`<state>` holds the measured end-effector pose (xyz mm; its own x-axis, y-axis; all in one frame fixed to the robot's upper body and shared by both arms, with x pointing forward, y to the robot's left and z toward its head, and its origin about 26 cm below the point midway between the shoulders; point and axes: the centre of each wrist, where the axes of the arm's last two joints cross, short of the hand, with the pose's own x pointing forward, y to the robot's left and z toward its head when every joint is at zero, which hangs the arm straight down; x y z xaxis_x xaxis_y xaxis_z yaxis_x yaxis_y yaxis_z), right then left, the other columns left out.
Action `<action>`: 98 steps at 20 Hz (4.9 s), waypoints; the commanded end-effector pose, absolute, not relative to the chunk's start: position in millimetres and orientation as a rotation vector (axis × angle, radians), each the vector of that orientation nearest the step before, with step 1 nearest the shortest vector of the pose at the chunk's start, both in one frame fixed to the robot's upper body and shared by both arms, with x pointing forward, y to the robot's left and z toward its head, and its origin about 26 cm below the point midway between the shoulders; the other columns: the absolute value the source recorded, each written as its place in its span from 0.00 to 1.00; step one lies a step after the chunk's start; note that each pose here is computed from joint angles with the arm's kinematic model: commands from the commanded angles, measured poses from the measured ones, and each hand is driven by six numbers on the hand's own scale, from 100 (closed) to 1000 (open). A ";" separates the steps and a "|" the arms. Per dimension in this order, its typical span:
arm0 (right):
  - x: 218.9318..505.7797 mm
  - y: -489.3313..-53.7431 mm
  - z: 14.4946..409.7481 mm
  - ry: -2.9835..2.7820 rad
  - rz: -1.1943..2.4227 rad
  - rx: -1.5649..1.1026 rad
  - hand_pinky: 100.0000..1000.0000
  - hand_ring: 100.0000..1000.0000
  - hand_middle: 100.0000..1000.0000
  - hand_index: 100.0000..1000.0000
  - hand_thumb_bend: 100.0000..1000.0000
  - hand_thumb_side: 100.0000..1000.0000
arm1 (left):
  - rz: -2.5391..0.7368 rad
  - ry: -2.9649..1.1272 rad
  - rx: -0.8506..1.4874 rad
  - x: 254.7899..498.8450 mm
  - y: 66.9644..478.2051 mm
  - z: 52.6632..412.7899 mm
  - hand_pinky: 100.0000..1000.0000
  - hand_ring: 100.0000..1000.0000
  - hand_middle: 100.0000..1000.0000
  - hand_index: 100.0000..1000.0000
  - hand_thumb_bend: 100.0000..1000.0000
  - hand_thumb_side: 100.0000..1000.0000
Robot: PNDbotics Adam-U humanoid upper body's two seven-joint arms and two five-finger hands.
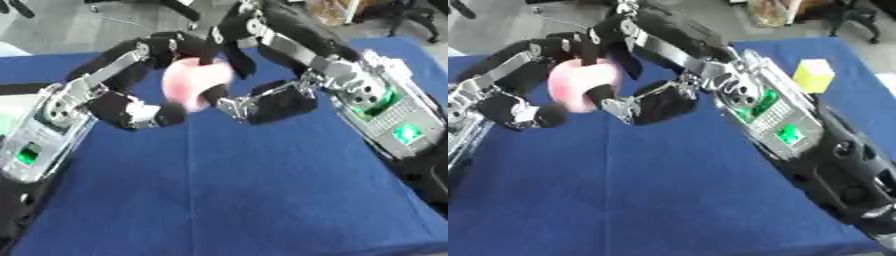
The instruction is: Pick up the objects with one hand, pass them to the other hand, and then place them into the box on the other side of the table.
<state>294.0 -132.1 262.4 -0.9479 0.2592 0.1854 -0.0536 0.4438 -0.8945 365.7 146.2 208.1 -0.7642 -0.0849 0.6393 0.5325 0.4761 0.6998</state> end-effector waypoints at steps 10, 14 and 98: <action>290.7 -133.1 263.3 -2.406 1.532 -0.222 0.59 0.20 0.07 0.28 0.00 0.00 | -1.312 -2.144 -0.334 364.1 143.2 217.3 0.74 0.71 0.79 0.77 0.57 0.58; 290.4 -132.4 262.2 -2.405 1.525 -0.220 0.59 0.20 0.07 0.28 0.00 0.00 | -1.345 -2.134 -0.357 363.9 140.9 215.6 0.72 0.67 0.76 0.74 0.56 0.57; 297.0 -152.6 276.6 -2.879 1.402 -0.810 0.68 0.47 0.41 0.54 0.33 0.44 | -0.999 -2.196 -0.069 376.9 210.7 196.9 0.34 0.26 0.31 0.32 0.00 0.17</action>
